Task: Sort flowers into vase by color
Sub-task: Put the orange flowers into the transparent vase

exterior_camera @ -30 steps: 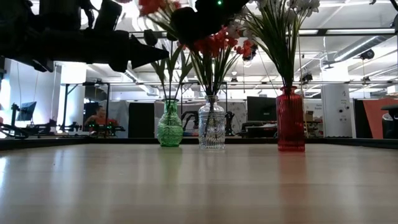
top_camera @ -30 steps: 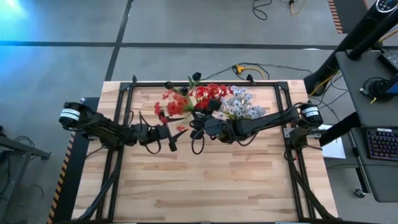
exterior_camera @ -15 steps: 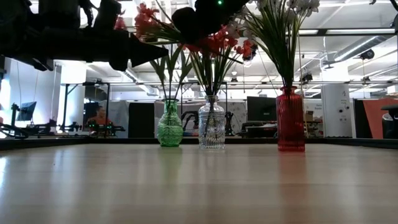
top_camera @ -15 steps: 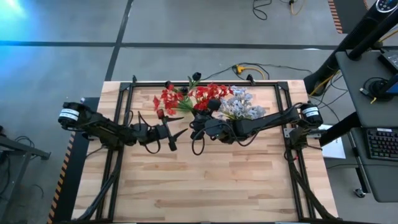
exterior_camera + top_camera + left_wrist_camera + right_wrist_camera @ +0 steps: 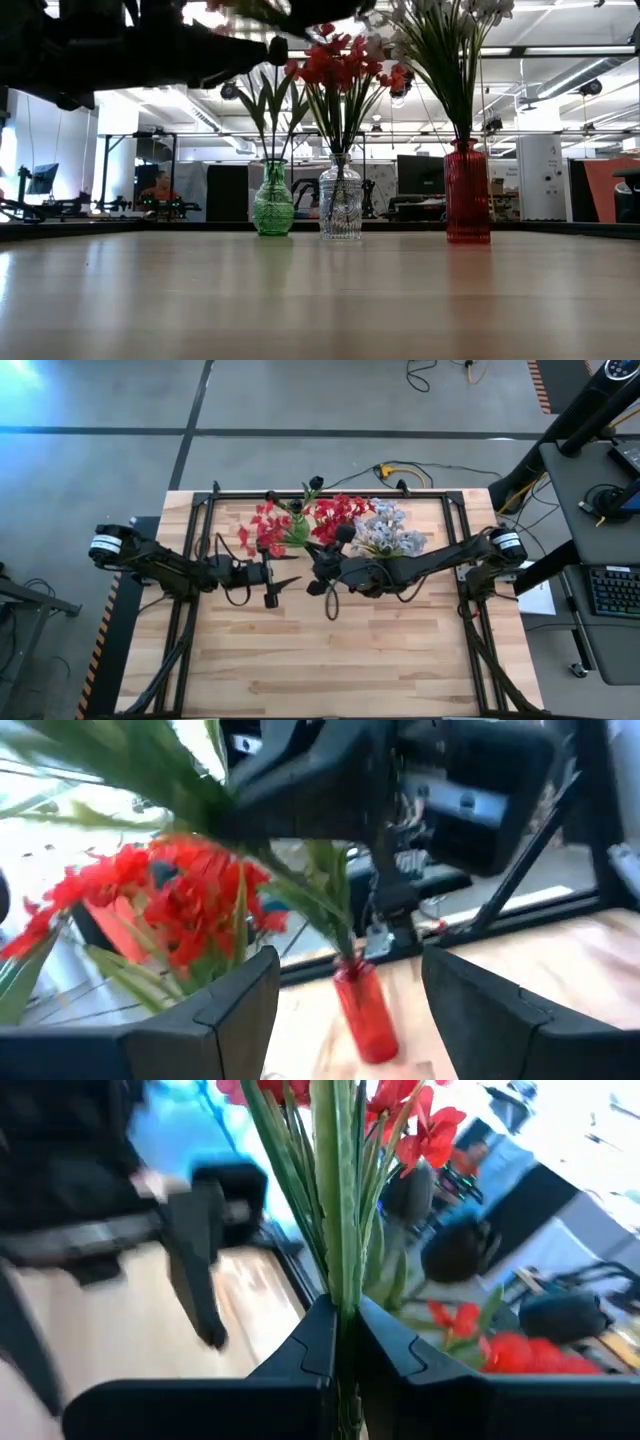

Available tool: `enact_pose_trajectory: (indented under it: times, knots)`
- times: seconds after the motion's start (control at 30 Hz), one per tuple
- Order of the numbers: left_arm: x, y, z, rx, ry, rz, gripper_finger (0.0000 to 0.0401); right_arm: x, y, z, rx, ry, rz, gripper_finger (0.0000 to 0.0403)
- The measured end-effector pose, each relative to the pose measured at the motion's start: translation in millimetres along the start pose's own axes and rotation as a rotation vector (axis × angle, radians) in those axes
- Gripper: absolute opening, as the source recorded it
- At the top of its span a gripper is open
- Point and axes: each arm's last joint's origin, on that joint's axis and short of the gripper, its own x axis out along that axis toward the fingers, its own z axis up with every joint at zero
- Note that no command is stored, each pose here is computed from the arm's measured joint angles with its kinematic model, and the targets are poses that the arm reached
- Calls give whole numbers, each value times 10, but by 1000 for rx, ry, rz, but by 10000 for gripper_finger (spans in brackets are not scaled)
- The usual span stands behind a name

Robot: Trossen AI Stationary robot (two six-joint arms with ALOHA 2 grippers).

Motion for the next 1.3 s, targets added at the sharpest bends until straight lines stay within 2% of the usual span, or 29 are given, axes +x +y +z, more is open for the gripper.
enact_pose_trajectory:
  times: [0.07, 0.2, 0.37, 0.5, 0.67, 0.87, 1.0, 1.3]
  knots:
    - [-6, 0, 37, -22, -27, -31, 227, -81, -18, 89, 36, -50, 17, 14]
    - [16, -2, 179, -61, -132, -161, 227, -243, -18, 251, 97, -168, 106, 14]
    - [82, 37, 346, -84, -207, -167, 227, -439, -6, 416, 147, -284, 155, 13]
    - [126, 37, 396, -81, -227, -182, 227, -548, 47, 438, 62, -262, 104, 13]
    - [179, 37, 427, -81, -230, -183, 227, -666, -20, 522, 53, -289, 82, 13]
    - [243, 27, 538, -95, -274, -228, 227, -788, -61, 685, 125, -376, 130, 13]
    - [301, 9, 643, -107, -318, -310, 227, -853, -43, 739, 179, -459, 195, 13]
    - [432, -13, 742, -107, -268, -363, 227, -833, 229, 704, 216, -511, 218, 13]
